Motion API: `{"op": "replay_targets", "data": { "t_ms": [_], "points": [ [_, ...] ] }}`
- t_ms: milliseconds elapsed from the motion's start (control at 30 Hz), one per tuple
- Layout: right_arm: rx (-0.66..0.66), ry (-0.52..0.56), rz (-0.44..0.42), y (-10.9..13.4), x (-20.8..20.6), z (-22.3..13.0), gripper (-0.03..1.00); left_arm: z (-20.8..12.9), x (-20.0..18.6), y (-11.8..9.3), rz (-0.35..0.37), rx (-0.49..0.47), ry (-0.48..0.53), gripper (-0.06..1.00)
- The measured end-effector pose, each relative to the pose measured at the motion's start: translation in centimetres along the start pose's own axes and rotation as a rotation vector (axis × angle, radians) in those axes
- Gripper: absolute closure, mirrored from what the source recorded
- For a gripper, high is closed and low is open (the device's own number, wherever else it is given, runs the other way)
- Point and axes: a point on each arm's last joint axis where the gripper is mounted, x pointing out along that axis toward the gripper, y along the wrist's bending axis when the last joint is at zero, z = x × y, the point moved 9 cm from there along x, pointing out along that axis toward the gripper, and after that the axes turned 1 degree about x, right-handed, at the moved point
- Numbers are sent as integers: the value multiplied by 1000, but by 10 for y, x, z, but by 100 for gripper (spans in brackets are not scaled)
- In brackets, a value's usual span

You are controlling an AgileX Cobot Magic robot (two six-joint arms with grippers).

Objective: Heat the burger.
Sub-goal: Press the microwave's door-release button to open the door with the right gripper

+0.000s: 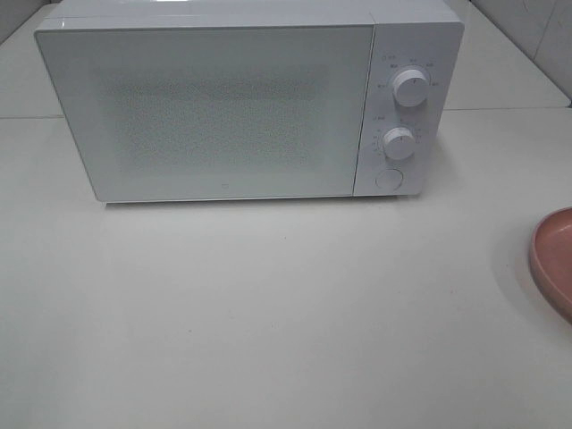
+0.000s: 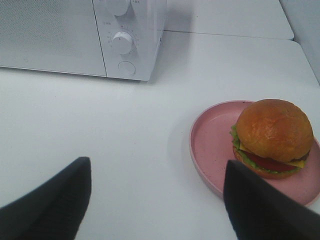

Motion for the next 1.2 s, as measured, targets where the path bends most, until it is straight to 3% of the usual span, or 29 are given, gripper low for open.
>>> {"op": "replay_targets", "data": {
  "t_ms": [700,867,933,967,1033,1067,1100,1133,1167,1200],
  "points": [
    [0,0,0,0,0,0,24,0,0,0,0,0,0,-4],
    [-13,-32,-16,-3,4,16,28,0,0,0,0,0,0,-4],
    [-35,-81,-33,-5,16,36,38,0,0,0,0,0,0,-4],
    [-35,-81,-33,-5,16,36,38,0,0,0,0,0,0,-4],
    [-50,-147,-34,-5,32,56,53,0,0,0,0,0,0,-4],
    [-50,-147,-34,-5,32,56,53,0,0,0,0,0,0,-4],
    [-57,-181,-30,-4,43,65,65,0,0,0,0,0,0,-4],
    [-57,-181,-30,-4,43,65,65,0,0,0,0,0,0,-4],
    [-60,-212,-24,-2,55,71,79,0,0,0,0,0,0,-4],
    [-62,-232,-20,-1,61,74,86,0,0,0,0,0,0,-4]
  ]
}}
